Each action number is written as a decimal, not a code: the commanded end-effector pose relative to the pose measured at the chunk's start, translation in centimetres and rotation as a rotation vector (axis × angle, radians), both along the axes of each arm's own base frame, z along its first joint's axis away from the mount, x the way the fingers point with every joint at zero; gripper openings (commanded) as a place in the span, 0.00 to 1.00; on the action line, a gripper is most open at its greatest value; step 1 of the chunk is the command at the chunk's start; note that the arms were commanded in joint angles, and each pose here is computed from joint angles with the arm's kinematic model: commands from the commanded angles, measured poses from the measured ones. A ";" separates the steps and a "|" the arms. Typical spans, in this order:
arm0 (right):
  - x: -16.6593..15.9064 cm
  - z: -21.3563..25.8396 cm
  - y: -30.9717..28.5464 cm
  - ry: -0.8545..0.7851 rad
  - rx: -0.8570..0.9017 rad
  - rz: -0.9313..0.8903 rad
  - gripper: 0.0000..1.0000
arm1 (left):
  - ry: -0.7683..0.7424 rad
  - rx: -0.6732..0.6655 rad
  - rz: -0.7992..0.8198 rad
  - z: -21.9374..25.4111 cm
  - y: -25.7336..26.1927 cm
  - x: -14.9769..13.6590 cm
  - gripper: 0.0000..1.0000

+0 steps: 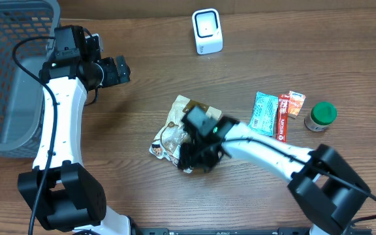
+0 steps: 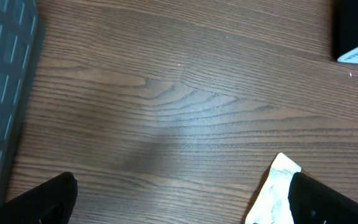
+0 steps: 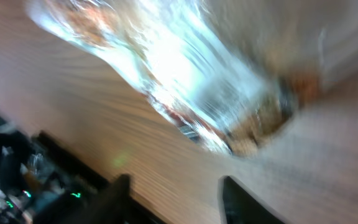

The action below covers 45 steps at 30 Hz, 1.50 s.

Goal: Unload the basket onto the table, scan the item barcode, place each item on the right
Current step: 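Lift the snack bag by its top with the right gripper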

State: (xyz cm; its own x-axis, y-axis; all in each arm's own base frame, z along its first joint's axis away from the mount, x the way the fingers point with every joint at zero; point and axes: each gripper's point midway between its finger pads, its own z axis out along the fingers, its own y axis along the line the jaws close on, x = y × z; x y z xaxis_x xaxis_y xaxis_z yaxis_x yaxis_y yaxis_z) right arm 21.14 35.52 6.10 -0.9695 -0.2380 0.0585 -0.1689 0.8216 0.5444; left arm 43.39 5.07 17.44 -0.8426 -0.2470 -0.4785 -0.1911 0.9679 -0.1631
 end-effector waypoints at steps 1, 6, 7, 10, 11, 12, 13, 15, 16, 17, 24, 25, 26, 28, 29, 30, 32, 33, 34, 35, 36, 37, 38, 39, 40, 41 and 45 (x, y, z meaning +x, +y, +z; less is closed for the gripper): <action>4.7 3.3 0.4 -0.250 0.112 0.152 0.64 | -0.002 0.008 0.001 0.0 0.2 0.1 1.00; 11.9 2.3 -3.0 -0.591 -0.084 0.161 0.72 | -0.002 0.008 0.001 0.0 0.2 0.1 1.00; 12.8 2.3 -3.4 -0.647 -0.112 0.177 0.77 | -0.002 0.008 0.001 0.0 0.2 0.1 1.00; 13.9 2.4 -3.5 -0.744 -0.137 0.259 0.93 | -0.002 0.008 0.000 0.0 0.2 0.1 1.00; 14.1 2.6 -3.3 -0.770 -0.133 0.285 0.95 | -0.002 0.008 0.000 0.0 0.1 0.1 1.00; 14.3 2.6 -3.1 -0.789 -0.129 0.301 0.96 | -0.002 0.008 0.001 0.0 0.2 0.1 1.00; 14.6 2.6 -2.9 -0.802 -0.125 0.307 0.98 | -0.002 0.008 0.001 0.0 0.2 0.1 1.00; 15.0 2.3 -2.5 -0.819 -0.118 0.308 0.99 | -0.002 0.008 0.001 0.0 0.2 0.1 1.00; 15.2 2.0 -2.4 -0.821 -0.116 0.307 0.99 | -0.002 0.008 0.001 0.0 0.2 0.1 1.00; 15.4 1.5 -2.2 -0.820 -0.116 0.307 0.99 | -0.002 0.008 0.001 0.0 0.2 0.1 1.00; 14.7 -3.2 -1.6 -0.733 -0.106 0.344 0.99 | -0.002 0.008 0.001 0.0 0.2 0.1 1.00; 14.5 -3.9 -1.8 -0.716 -0.116 0.349 0.99 | -0.002 0.008 0.001 0.0 0.2 0.1 1.00; 14.4 -4.4 -1.9 -0.703 -0.124 0.353 0.99 | -0.002 0.008 0.001 0.0 0.2 0.1 1.00; 13.7 -5.1 -2.5 -0.667 -0.144 0.364 0.99 | -0.002 0.008 0.001 0.0 0.2 0.1 1.00; 13.4 -5.3 -2.9 -0.645 -0.156 0.369 0.98 | -0.002 0.008 0.001 0.0 0.2 0.1 1.00; 12.7 -5.7 -3.4 -0.611 -0.175 0.379 0.96 | -0.002 0.008 0.001 0.0 0.2 0.1 1.00; 11.8 -6.2 -4.2 -0.563 -0.198 0.392 0.91 | -0.002 0.008 0.001 0.0 0.2 0.1 1.00; 11.5 -6.3 -4.4 -0.544 -0.202 0.385 0.89 | -0.002 0.008 0.001 0.0 0.2 0.1 1.00; 11.3 -6.4 -4.4 -0.524 -0.201 0.362 0.89 | -0.002 0.008 0.001 0.0 0.2 0.1 1.00; 11.2 -6.4 -4.5 -0.512 -0.203 0.343 0.89 | -0.002 0.008 0.000 0.0 0.2 0.1 1.00; 11.1 -6.4 -4.5 -0.503 -0.206 0.331 0.89 | -0.002 0.008 0.001 0.0 0.2 0.1 1.00; 11.1 -6.4 -4.6 -0.498 -0.207 0.328 0.87 | -0.002 0.008 0.001 0.1 0.2 0.1 1.00; 11.0 -6.4 -4.6 -0.496 -0.209 0.329 0.85 | -0.002 0.008 0.001 0.0 0.2 0.1 1.00; 11.0 -6.4 -4.6 -0.497 -0.208 0.328 0.82 | -0.002 0.008 0.001 0.0 0.2 0.1 1.00; 11.1 -6.4 -4.6 -0.498 -0.207 0.326 0.79 | -0.002 0.008 0.001 0.0 0.2 0.1 1.00; 11.1 -6.4 -4.6 -0.491 -0.208 0.308 0.77 | -0.002 0.008 0.001 0.0 0.2 0.1 1.00; 11.0 -6.5 -4.7 -0.454 -0.214 0.244 0.69 | -0.002 0.008 0.001 0.0 0.2 0.1 1.00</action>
